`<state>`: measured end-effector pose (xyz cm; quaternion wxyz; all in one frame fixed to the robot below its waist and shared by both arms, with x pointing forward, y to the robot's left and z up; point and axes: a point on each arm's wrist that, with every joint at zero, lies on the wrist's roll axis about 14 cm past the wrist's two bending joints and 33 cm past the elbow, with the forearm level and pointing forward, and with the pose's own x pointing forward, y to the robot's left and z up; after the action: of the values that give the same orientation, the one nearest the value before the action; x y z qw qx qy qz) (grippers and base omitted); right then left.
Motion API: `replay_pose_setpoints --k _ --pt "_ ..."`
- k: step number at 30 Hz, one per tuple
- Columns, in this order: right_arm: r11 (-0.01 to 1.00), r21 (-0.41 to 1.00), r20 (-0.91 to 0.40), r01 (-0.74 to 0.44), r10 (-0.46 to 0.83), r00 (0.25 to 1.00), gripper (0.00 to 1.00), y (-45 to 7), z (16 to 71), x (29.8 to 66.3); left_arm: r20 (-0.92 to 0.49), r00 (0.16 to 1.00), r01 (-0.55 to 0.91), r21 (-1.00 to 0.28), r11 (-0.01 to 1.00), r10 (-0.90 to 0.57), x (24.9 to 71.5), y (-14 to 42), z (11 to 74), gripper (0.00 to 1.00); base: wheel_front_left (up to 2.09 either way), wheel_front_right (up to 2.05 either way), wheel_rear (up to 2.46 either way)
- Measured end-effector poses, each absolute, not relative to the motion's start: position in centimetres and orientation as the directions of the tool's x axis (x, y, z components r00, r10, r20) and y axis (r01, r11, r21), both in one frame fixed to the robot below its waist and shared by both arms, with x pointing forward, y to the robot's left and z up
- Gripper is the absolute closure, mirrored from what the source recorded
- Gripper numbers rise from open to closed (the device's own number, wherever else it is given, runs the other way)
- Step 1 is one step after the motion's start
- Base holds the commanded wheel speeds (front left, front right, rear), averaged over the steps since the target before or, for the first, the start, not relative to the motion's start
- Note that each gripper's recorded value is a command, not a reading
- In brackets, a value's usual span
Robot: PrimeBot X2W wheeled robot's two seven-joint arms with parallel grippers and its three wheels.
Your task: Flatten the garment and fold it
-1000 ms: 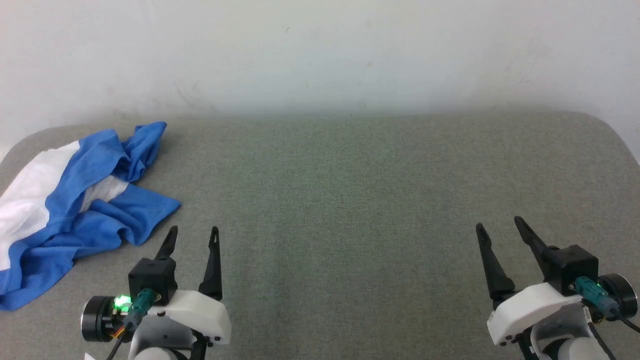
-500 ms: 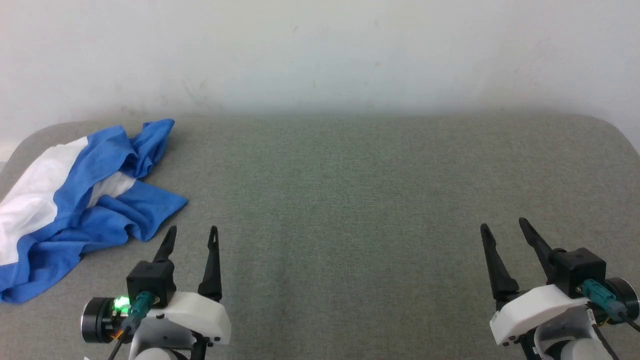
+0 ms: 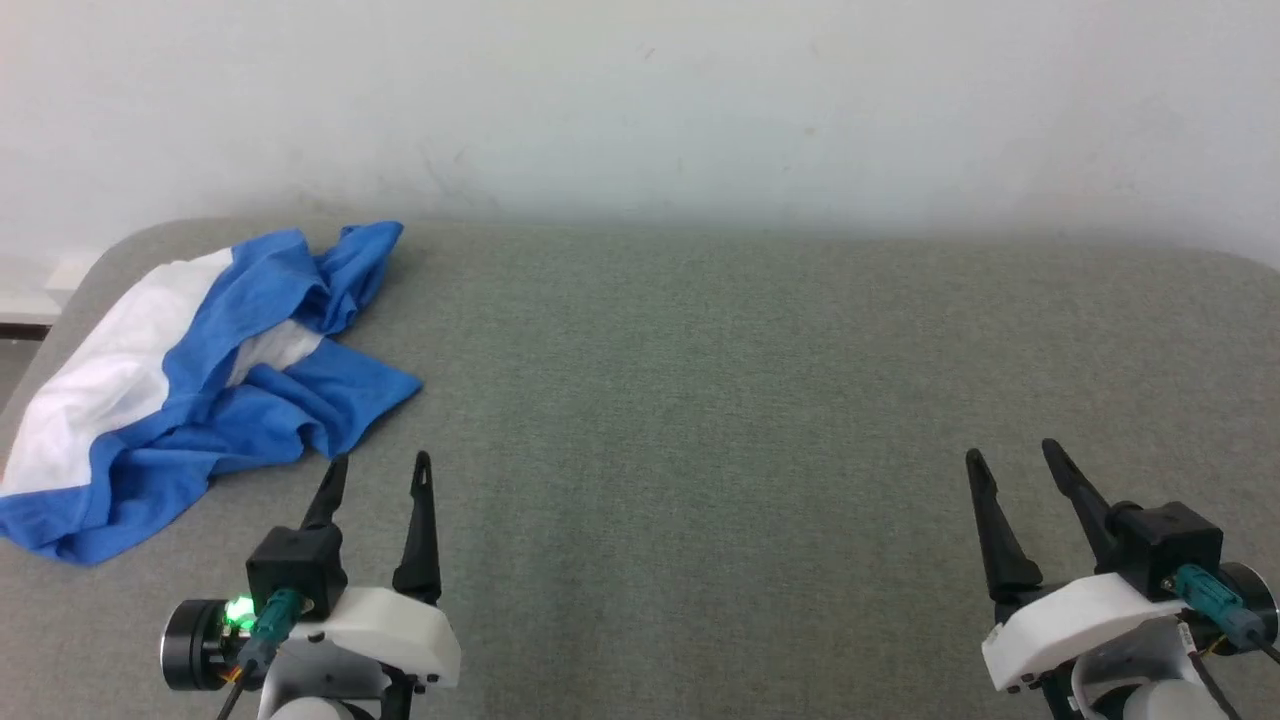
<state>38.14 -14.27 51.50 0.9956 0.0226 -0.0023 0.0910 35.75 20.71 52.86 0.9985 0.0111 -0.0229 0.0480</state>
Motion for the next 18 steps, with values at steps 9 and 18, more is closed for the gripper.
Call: replay_pose_setpoints --k 9,18 --pt "0.970 0.067 0.017 -0.233 0.232 0.973 0.00 -12.4 51.4 38.9 0.055 0.985 -0.163 0.012 0.987 0.162 34.5 22.7 52.8 0.00 0.00 0.00 0.00" --pt "0.954 0.088 0.022 -0.287 0.286 0.958 0.00 -10.3 51.1 39.6 0.067 0.970 -0.234 0.003 0.972 0.233 33.1 24.7 52.9 0.00 0.00 0.00 0.00"
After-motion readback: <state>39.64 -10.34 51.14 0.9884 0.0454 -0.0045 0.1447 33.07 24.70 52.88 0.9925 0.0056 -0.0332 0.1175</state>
